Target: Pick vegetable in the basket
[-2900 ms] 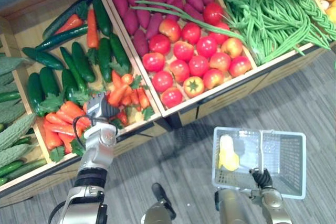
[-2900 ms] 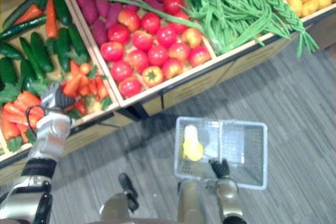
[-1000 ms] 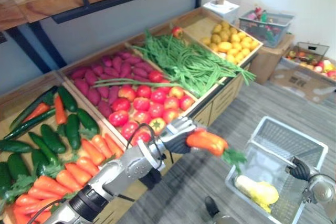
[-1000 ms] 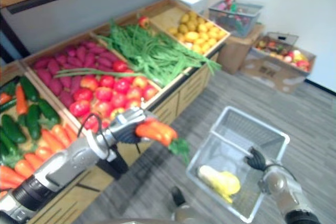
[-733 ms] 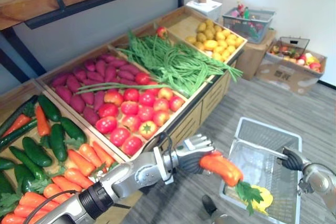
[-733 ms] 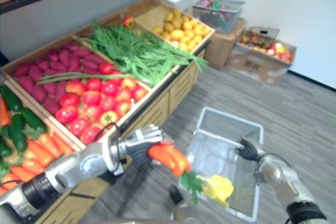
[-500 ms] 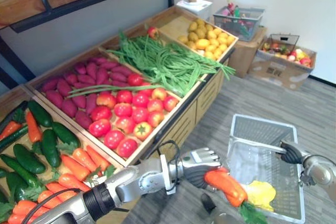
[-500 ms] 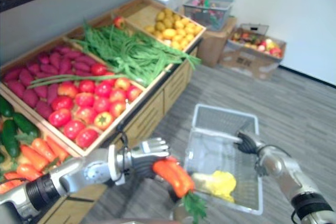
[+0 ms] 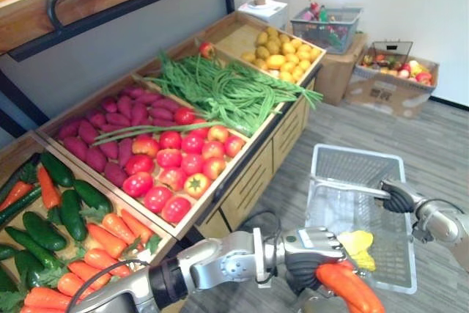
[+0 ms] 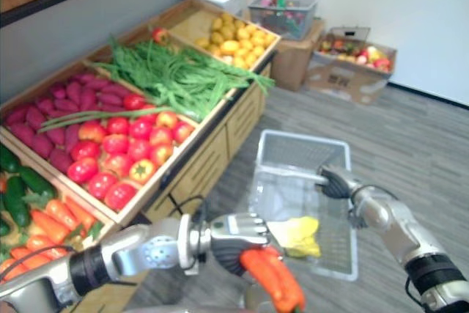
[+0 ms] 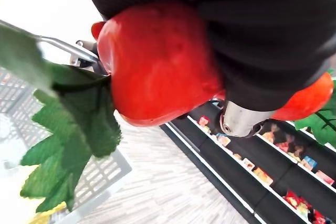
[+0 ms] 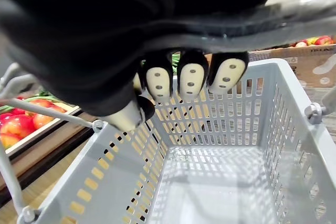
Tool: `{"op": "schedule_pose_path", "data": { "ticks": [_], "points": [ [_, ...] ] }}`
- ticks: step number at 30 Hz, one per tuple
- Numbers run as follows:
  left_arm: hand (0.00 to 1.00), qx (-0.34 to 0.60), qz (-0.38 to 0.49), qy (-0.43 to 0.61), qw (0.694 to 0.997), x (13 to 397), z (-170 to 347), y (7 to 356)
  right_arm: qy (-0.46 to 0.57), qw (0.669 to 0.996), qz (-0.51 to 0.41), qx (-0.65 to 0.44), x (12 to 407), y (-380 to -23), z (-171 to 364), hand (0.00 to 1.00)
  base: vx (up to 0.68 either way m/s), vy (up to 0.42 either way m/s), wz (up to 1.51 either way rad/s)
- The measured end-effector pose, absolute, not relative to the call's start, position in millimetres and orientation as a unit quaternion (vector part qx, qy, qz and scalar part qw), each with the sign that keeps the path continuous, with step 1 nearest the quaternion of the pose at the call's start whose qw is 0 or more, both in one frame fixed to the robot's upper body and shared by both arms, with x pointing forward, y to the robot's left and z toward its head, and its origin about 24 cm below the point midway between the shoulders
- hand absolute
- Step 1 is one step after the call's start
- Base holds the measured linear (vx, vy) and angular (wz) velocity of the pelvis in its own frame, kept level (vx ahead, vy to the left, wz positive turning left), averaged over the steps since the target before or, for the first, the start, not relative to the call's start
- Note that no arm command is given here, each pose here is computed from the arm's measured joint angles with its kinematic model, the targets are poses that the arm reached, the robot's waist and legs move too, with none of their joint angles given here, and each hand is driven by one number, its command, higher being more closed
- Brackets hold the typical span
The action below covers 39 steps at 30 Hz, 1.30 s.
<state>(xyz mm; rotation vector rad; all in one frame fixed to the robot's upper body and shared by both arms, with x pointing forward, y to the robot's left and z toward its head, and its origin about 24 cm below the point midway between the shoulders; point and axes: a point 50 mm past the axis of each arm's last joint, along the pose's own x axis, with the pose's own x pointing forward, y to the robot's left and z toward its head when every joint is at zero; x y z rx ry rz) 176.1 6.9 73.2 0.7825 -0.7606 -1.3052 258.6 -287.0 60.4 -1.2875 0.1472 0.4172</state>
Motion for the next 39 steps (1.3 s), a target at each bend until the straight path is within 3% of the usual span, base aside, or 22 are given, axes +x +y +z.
{"op": "schedule_pose_path", "data": {
  "ticks": [8,18,34,35,39],
  "points": [
    [1.0,0.341,-0.557,-0.305,0.693,186.6,54.5,-29.0,0.041,0.803,0.202,-0.559,266.5,-260.3,56.1,1.0,-0.01,0.002,0.01],
    [1.0,0.401,-0.528,-0.255,0.704,206.4,28.6,-40.9,0.004,0.826,0.193,-0.53,283.8,-240.7,68.4,1.0,-0.01,0.008,-0.05],
    [1.0,0.547,-0.435,-0.122,0.705,264.5,-14.2,4.4,-0.042,0.812,0.268,-0.517,292.0,-198.8,77.6,1.0,-0.01,0.015,-0.11],
    [0.0,0.552,-0.431,-0.117,0.704,266.0,-15.1,6.3,-0.042,0.81,0.273,-0.517,291.2,-196.6,76.3,1.0,-0.03,0.013,-0.06],
    [0.0,0.554,-0.407,-0.093,0.721,272.2,-17.9,9.2,-0.037,0.806,0.286,-0.517,290.2,-194.9,74.5,1.0,-0.03,0.01,-0.06]
  ]
}}
